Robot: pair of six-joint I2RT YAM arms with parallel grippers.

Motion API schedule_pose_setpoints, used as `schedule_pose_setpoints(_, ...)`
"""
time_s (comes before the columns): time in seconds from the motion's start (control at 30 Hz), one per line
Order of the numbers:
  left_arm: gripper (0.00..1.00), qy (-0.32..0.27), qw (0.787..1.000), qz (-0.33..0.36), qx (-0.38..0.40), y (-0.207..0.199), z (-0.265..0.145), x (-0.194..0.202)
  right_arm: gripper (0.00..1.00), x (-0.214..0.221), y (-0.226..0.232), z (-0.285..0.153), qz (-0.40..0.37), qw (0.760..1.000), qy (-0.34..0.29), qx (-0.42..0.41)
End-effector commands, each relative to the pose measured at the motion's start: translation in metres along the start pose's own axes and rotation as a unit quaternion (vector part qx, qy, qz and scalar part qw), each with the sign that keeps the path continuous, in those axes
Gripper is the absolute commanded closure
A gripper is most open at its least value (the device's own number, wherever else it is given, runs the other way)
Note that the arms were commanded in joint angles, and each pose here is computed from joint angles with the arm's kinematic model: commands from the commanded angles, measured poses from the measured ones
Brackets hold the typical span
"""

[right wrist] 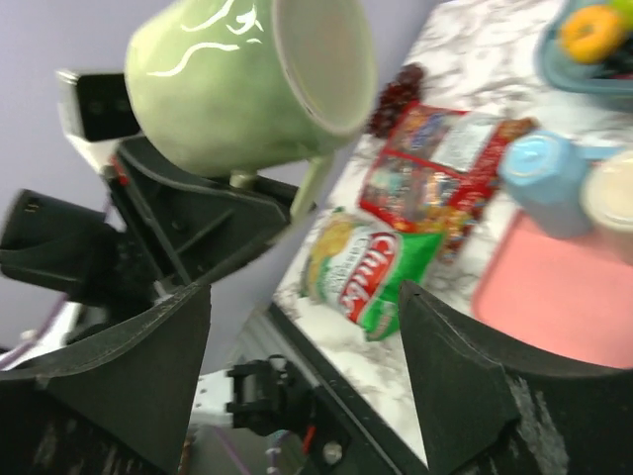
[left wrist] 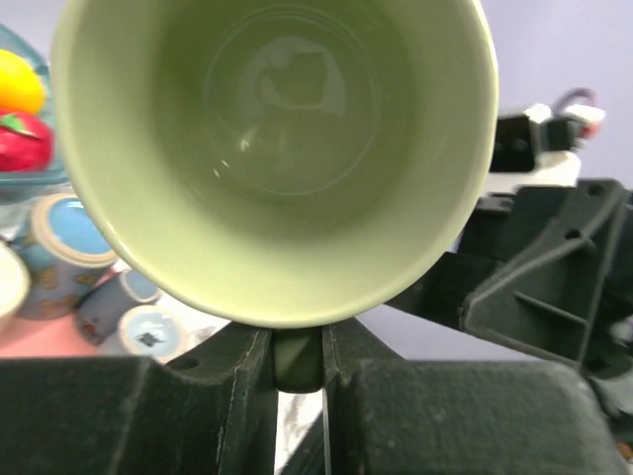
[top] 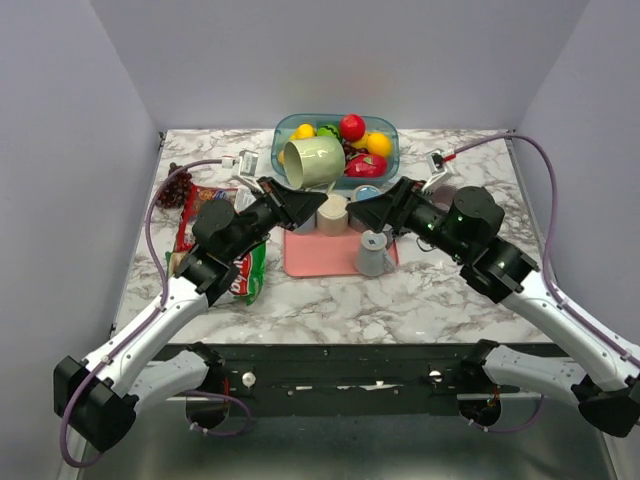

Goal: Turn the mug right side up

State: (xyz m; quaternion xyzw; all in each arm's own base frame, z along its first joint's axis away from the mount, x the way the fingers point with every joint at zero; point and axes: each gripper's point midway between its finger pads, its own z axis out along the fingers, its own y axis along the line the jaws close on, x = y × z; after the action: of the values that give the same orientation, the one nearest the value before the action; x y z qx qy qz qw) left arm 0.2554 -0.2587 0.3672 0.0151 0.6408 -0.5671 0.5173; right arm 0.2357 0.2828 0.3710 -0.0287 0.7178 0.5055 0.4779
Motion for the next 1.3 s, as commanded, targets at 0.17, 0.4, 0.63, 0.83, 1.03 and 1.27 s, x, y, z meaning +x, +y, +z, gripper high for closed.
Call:
schedule_pose_setpoints(0.17, 1.00, 0.085, 0.985, 0.131, -0.079, 0.001, 0.062, 0.040, 0.07, -0.055, -0.066, -0.091, -0.087, 0.961, -0.108, 0.239)
schedule_pose_setpoints(0.4, 1.00, 0.145, 0.973, 0.163, -0.078, -0.009, 0.128, 0.103, 0.00, -0.095, -0.059, -0.154, -0.111, 0.936, -0.179, 0.283)
schedule_pose_setpoints(0.63, 1.00, 0.204, 0.957, 0.192, -0.068, -0.030, 0.189, 0.180, 0.00, -0.112, -0.035, -0.188, -0.110, 0.939, -0.216, 0.244)
schedule_pose_setpoints(0.83, 1.00, 0.215, 0.931, 0.278, -0.095, -0.013, 0.239, 0.240, 0.00, -0.114, -0.021, -0.209, -0.113, 0.945, -0.214, 0.222)
schedule_pose_setpoints(1.03, 1.00, 0.258, 0.915, 0.294, -0.102, 0.020, 0.261, 0.292, 0.00, -0.102, -0.027, -0.223, -0.106, 0.947, -0.205, 0.221)
schedule_pose_setpoints(1.27, 1.00, 0.257, 0.911, 0.303, -0.107, 0.051, 0.270, 0.325, 0.00, -0.088, -0.035, -0.225, -0.096, 0.952, -0.191, 0.220)
